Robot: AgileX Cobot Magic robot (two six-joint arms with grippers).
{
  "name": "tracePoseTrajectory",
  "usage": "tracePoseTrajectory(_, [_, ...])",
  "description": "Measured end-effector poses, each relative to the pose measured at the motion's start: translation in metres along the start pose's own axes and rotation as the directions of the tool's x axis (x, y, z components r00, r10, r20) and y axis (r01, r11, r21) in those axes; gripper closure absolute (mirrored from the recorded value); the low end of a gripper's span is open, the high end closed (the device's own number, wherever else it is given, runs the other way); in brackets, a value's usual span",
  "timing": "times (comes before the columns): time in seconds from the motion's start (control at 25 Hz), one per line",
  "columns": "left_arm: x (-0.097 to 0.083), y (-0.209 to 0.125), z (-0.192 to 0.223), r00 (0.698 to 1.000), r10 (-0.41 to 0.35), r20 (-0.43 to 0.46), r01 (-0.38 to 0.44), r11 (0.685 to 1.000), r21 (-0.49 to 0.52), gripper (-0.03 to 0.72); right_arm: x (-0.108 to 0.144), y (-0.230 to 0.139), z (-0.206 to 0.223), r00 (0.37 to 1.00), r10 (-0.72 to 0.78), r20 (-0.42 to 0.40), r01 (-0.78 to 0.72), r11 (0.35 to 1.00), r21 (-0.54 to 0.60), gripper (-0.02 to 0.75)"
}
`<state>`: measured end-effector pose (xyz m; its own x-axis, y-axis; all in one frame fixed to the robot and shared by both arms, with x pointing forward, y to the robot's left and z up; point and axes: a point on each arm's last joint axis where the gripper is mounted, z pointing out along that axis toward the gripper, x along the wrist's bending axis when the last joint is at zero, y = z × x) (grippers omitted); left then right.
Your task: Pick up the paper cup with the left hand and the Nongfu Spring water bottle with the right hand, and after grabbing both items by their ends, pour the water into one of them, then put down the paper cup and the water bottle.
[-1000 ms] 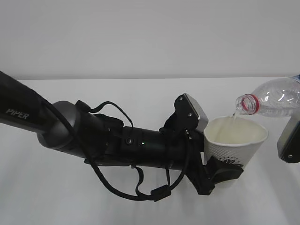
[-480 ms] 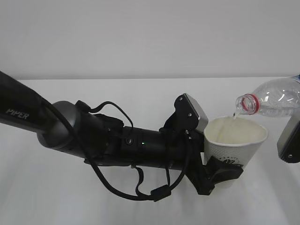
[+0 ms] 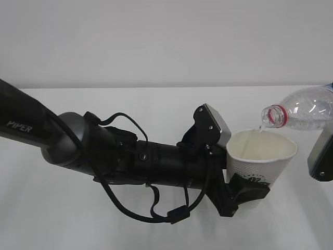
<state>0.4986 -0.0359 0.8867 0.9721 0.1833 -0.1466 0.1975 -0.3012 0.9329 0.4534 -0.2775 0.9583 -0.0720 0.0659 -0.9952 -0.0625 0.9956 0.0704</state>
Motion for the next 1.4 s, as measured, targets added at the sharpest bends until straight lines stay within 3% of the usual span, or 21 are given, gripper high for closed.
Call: tracePoseTrajectory(1.4, [0.0001, -0.0001, 0.0, 1.0, 0.0, -0.001, 0.0, 1.0, 0.001, 0.181, -0.0002, 0.0, 0.0, 1.0, -0.017, 0.002, 0.017, 1.0, 0.0, 0.319])
